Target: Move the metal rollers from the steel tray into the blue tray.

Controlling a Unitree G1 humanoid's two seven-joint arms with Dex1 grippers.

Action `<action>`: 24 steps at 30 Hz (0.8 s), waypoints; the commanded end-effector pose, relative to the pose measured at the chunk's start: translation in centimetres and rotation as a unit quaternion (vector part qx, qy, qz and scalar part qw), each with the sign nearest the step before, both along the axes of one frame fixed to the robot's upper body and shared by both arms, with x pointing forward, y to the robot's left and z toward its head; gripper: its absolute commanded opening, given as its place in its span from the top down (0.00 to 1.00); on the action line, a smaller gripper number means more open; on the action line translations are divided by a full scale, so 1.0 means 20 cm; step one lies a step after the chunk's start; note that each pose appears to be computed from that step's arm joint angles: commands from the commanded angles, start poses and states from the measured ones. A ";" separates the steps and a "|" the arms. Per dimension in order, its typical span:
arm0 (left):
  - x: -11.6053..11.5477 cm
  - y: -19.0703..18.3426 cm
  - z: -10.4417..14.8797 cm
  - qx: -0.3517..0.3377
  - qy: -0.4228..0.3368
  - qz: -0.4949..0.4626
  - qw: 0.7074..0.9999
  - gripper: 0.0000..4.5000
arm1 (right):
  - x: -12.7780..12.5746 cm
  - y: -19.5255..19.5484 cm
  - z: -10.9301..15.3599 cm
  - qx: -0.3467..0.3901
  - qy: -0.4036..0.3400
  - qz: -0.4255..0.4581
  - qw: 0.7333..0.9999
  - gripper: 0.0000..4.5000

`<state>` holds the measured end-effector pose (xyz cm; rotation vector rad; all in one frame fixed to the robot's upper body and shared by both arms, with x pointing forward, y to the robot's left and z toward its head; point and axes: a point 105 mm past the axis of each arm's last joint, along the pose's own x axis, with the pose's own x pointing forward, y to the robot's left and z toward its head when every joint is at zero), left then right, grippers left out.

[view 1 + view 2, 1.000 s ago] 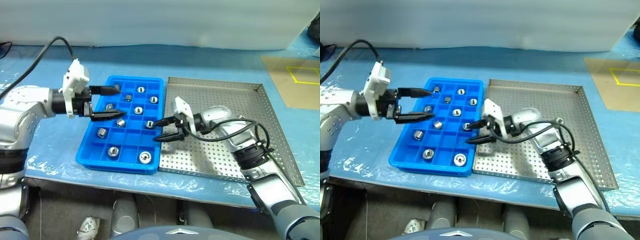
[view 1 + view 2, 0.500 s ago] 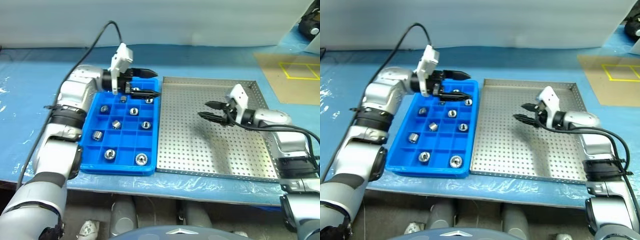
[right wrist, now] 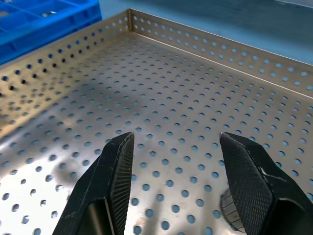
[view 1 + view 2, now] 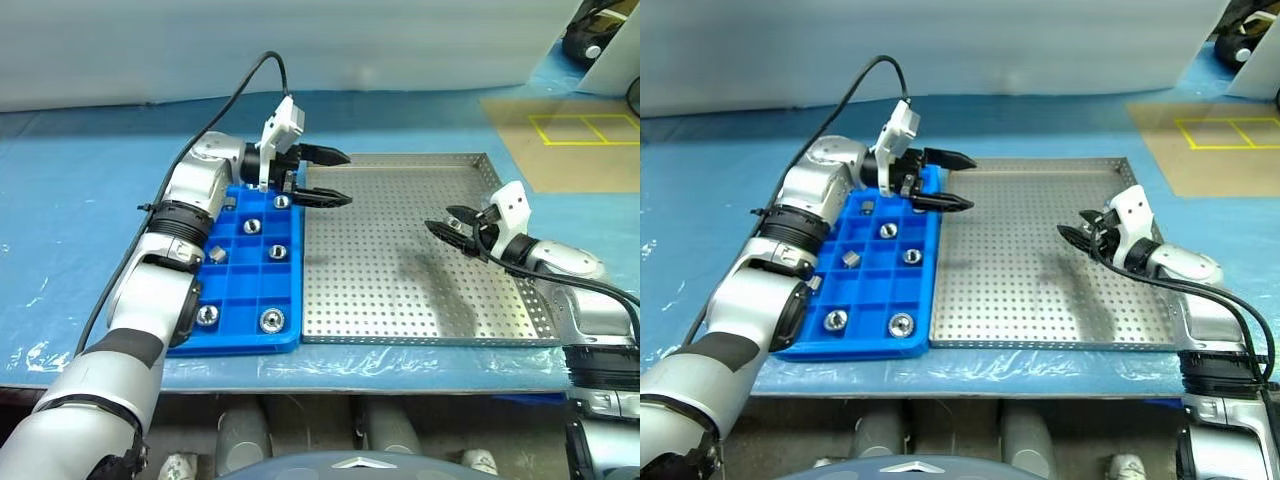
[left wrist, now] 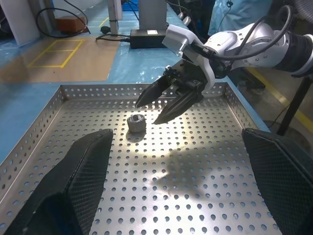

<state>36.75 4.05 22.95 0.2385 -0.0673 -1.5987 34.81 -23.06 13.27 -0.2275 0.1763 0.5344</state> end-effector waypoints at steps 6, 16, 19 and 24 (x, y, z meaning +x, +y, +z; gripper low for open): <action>-0.02 -0.05 -0.06 0.014 -0.012 -0.009 1.000 0.01 | 0.19 -0.05 -0.02 -0.018 -0.040 -0.058 0.997 0.36; 0.02 -0.20 -0.16 0.034 0.003 -0.003 0.999 0.01 | 0.25 -0.03 -0.06 -0.021 -0.049 -0.060 0.997 0.36; 0.01 -0.20 -0.19 0.042 0.000 -0.006 0.999 0.01 | 0.24 -0.08 -0.06 -0.012 -0.048 -0.075 0.996 0.36; 0.01 -0.18 -0.19 0.042 0.001 -0.009 0.999 0.01 | 0.20 -0.15 -0.08 -0.018 -0.041 -0.089 0.995 0.36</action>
